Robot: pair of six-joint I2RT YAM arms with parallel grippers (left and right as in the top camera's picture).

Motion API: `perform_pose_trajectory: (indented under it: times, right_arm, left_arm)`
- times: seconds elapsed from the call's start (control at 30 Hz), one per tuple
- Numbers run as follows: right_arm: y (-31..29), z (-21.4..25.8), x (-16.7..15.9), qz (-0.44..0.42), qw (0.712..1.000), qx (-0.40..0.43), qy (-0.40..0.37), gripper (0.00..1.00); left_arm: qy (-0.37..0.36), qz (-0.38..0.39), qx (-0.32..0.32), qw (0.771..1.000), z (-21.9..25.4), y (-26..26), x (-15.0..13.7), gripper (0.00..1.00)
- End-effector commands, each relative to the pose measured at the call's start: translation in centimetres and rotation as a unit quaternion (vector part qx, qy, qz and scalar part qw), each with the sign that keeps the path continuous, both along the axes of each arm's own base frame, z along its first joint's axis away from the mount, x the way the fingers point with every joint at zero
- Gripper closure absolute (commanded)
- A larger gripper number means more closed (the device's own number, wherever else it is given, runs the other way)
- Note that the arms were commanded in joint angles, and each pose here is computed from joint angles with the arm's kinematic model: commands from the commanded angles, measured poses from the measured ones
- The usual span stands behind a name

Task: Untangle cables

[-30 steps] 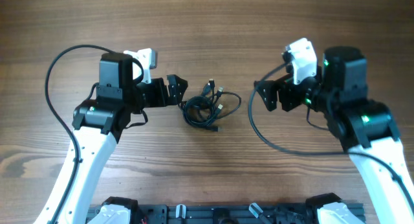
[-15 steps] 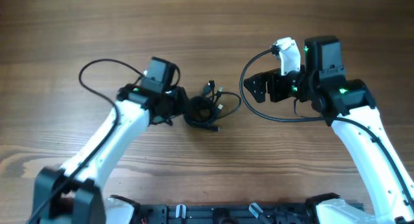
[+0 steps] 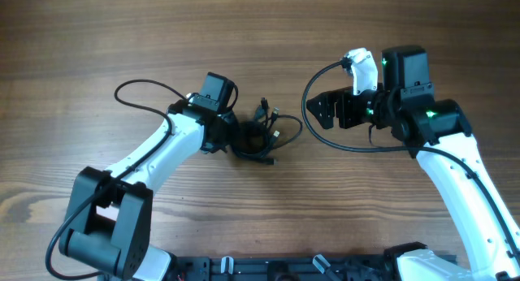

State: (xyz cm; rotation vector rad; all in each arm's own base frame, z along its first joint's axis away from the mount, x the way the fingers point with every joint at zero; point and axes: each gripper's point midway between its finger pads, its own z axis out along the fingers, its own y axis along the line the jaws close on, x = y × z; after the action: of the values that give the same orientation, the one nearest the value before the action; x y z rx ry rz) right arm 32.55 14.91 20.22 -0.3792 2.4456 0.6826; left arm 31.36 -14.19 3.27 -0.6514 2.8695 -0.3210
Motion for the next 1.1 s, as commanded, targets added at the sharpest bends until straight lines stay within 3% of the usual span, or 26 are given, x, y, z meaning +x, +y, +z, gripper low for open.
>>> perform_pose_trajectory:
  times: [0.0, 0.43, 0.7, 0.9, 1.0, 1.07]
  right_arm:
    - [0.3, 0.7, 0.3, 0.0, 1.0, 0.012, 0.0, 0.03]
    - [0.3, 0.5, 0.4, -0.003, 1.0, 0.011, 0.003, 0.03]
    - [0.3, -1.0, 0.8, -0.012, 0.999, 0.012, 0.031, 0.03]
    - [0.6, -0.5, 1.8, -0.026, 0.999, 0.026, 0.019, 0.03]
    - [0.7, -0.2, 2.2, -0.031, 0.999, 0.033, 0.012, 0.03]
    - [0.7, -0.2, 2.3, -0.037, 0.998, 0.037, 0.017, 0.03]
  left_arm:
    - [-0.002, -0.014, 0.004, 1.0, -0.3, -1.3, -0.2, 0.61]
    - [-0.016, -0.09, 0.063, 0.994, -1.3, -1.0, -1.1, 0.55]
    - [-0.036, -0.091, 0.046, 0.994, -2.8, -1.3, -1.1, 0.57]
    - [-0.046, -0.087, 0.042, 0.994, -2.5, -1.5, -0.7, 0.85]
    - [-0.064, -0.063, 0.023, 0.996, -1.3, -1.6, 0.1, 0.87]
    - [-0.073, -0.06, -0.025, 0.995, 0.3, -2.6, 0.3, 0.9]
